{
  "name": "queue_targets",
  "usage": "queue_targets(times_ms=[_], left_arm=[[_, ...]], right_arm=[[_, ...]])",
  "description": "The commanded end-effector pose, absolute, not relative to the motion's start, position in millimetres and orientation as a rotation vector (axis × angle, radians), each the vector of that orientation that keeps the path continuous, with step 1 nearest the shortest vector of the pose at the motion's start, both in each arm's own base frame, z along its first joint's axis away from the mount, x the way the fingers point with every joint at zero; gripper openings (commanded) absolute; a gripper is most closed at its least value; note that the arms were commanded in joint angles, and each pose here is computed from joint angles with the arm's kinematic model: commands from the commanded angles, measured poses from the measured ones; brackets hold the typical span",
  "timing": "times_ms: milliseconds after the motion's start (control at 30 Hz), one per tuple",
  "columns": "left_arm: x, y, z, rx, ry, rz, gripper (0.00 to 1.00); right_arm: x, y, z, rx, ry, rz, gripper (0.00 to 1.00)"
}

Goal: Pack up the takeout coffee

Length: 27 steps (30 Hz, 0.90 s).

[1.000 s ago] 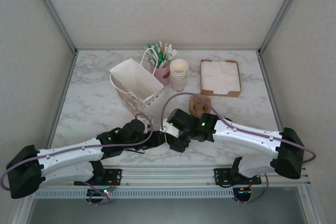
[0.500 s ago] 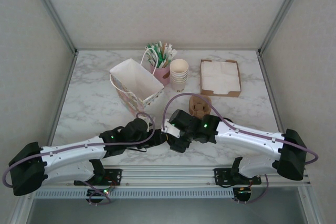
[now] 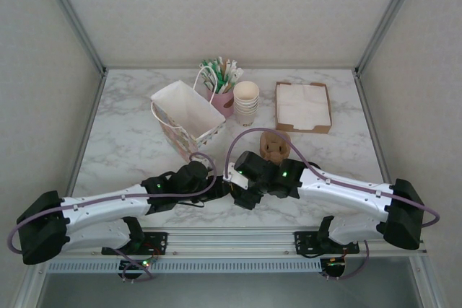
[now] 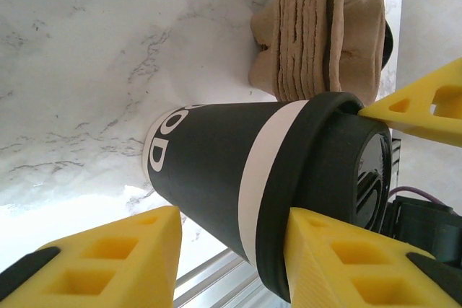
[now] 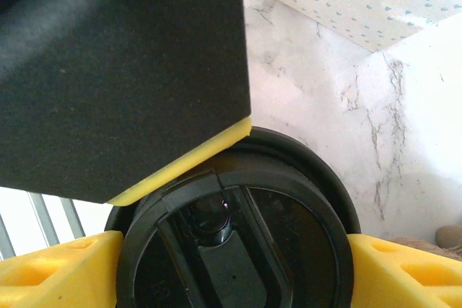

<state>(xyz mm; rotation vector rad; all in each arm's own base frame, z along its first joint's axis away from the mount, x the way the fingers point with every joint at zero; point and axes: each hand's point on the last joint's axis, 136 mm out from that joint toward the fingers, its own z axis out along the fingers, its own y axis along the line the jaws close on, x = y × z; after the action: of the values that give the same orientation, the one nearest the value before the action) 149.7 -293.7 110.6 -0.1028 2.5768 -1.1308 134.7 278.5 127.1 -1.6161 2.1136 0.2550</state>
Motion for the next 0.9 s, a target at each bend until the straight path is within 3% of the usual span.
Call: queue_targets(times_ms=[0, 367, 867], left_arm=[[144, -269, 70, -0.133, 2.695, -0.888, 0.4], [139, -262, 58, -0.12, 2.739, -0.808, 0.38], [156, -287, 138, -0.001, 2.602, -0.907, 0.45]], right_arm=[[123, 255, 99, -1.703, 2.19, 0.172, 0.78], [124, 253, 94, -1.691, 2.215, 0.158, 0.77], [141, 250, 99, -1.502, 2.358, 0.15, 0.75]])
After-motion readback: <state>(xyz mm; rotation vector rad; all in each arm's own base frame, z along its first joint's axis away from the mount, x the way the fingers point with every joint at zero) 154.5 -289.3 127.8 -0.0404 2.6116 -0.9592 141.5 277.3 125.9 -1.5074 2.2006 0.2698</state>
